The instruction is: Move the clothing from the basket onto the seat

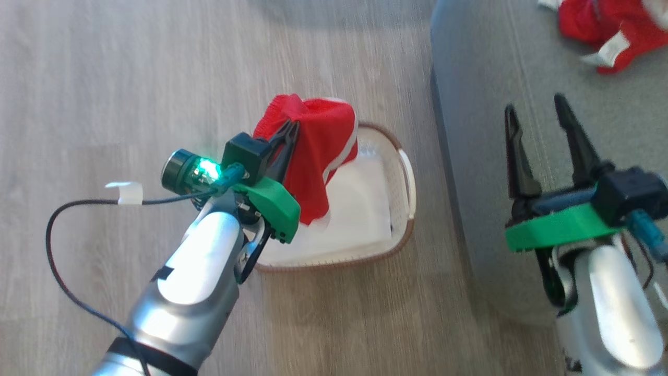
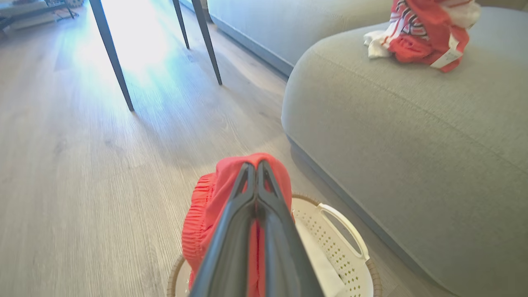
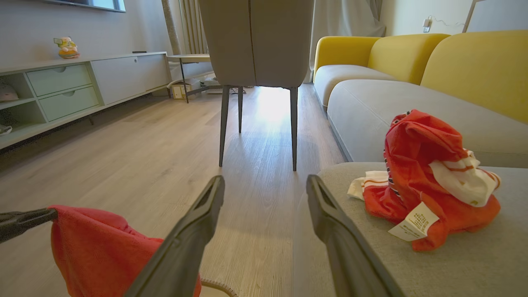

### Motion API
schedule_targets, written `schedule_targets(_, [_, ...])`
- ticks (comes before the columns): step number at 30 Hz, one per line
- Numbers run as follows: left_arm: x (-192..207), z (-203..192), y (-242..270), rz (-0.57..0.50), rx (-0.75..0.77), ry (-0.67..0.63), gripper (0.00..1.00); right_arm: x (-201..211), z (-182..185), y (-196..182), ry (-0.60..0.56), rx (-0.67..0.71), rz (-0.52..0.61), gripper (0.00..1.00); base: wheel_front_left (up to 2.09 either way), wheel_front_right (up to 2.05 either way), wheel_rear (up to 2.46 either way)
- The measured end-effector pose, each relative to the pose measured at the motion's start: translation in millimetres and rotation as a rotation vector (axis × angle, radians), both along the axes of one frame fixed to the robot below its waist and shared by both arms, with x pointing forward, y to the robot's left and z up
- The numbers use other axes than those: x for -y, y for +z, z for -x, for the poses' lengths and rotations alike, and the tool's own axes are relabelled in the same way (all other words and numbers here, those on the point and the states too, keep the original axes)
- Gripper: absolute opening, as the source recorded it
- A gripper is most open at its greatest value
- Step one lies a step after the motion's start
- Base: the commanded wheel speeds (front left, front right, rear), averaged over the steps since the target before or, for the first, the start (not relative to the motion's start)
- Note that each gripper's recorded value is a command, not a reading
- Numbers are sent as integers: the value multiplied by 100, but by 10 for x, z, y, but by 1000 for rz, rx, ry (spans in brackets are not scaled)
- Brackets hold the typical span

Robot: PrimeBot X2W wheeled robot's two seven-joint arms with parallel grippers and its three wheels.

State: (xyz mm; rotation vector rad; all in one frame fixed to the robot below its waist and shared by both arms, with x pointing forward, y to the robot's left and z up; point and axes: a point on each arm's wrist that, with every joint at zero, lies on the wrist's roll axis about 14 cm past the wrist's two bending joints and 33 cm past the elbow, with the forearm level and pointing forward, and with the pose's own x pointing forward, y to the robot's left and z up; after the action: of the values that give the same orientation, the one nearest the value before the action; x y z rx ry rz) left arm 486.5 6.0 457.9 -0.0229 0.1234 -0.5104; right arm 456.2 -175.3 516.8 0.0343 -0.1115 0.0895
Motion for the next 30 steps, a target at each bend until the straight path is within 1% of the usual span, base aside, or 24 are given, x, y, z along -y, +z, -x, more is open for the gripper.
schedule_targets(10, [-117,236,927,42,207,20,0,-187,410,187,50,21,-5,100,0,0,0])
schedule_targets(15, [-151,355,1309,61,296,26,0,-416,565,244,117,31,-4,100,0,0,0])
schedule_targets(21, [-140,481,1573,64,350,19,0,-750,756,213,217,16,-18,100,0,0,0])
schedule_targets(27, [-3,503,1816,55,396,-13,0,-1111,891,170,328,-7,-48,100,0,0,0])
schedule_targets(30, [54,510,1872,55,406,-29,0,-1216,926,140,361,-18,-48,100,0,0,0])
